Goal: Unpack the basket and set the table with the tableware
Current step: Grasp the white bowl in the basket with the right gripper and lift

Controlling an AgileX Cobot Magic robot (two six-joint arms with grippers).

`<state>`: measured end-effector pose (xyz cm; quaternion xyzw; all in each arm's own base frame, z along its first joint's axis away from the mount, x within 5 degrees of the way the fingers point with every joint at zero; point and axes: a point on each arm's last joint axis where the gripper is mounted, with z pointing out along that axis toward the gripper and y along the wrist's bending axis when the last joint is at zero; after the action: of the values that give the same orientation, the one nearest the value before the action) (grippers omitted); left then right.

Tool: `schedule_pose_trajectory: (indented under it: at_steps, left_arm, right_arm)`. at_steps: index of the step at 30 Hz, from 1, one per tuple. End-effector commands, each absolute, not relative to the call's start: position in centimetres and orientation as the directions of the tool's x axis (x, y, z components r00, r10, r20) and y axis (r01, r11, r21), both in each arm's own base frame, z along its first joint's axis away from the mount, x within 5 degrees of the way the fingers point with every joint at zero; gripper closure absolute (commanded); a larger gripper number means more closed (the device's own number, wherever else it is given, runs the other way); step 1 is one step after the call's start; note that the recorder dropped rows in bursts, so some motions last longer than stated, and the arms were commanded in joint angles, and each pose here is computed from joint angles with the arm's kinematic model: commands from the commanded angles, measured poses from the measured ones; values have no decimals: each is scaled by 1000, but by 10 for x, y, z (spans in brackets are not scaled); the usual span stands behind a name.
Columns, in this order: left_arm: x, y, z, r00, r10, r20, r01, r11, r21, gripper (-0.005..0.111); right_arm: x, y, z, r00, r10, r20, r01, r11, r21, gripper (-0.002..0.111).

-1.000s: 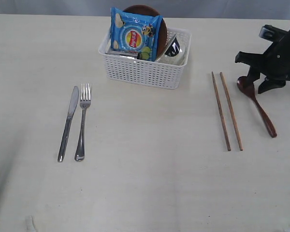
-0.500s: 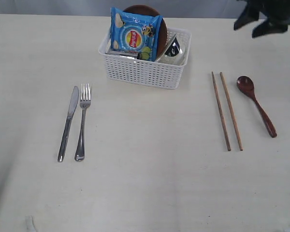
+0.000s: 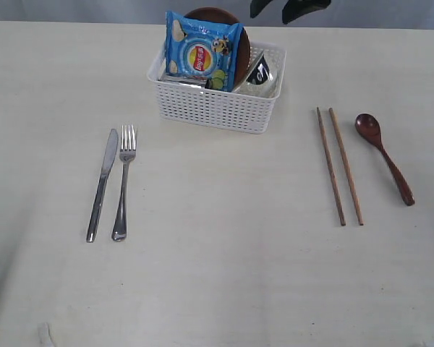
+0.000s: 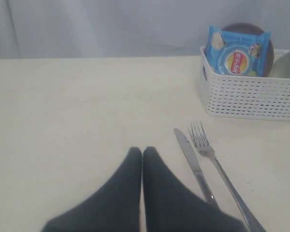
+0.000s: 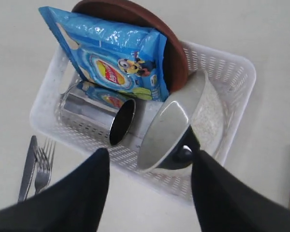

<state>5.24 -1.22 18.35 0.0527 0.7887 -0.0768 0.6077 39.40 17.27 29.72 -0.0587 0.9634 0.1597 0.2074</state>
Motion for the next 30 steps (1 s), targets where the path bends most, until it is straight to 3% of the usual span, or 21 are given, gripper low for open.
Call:
schedule_pose_trajectory:
  at_steps: [1,15,17,18,22,30]
  left_arm:
    - [52,-13,183,-254,-10,-967,184,981,-59,107]
    - [52,-13,183,-254,-10,-967,184,981,-59,107]
    - [52,-13,183,-254,-10,-967,184,981,-59,107]
    - [52,-13,183,-254,-10,-967,184,981,-59,107]
    - [52,-13,183,-254,-10,-967,184,981,-59,107]
    - [52,-13,183,-254,-10,-967,184,981,-59,107]
  right_arm:
    - [405,191,281,-916,-19,-400,-119,967,226,58]
    - [435,196,210,-973,-11,-230,-24,998,50,58]
    - [435,197,206,-975,-7,-223,-19,999,50,65]
    - [436,197,205,-975,-7,-222,-19,999,49,74]
    - [436,196,215,-966,-38,-256,-51,998,44,109]
    - [430,178,281,-878,-92,-470,-77,996,-51,109]
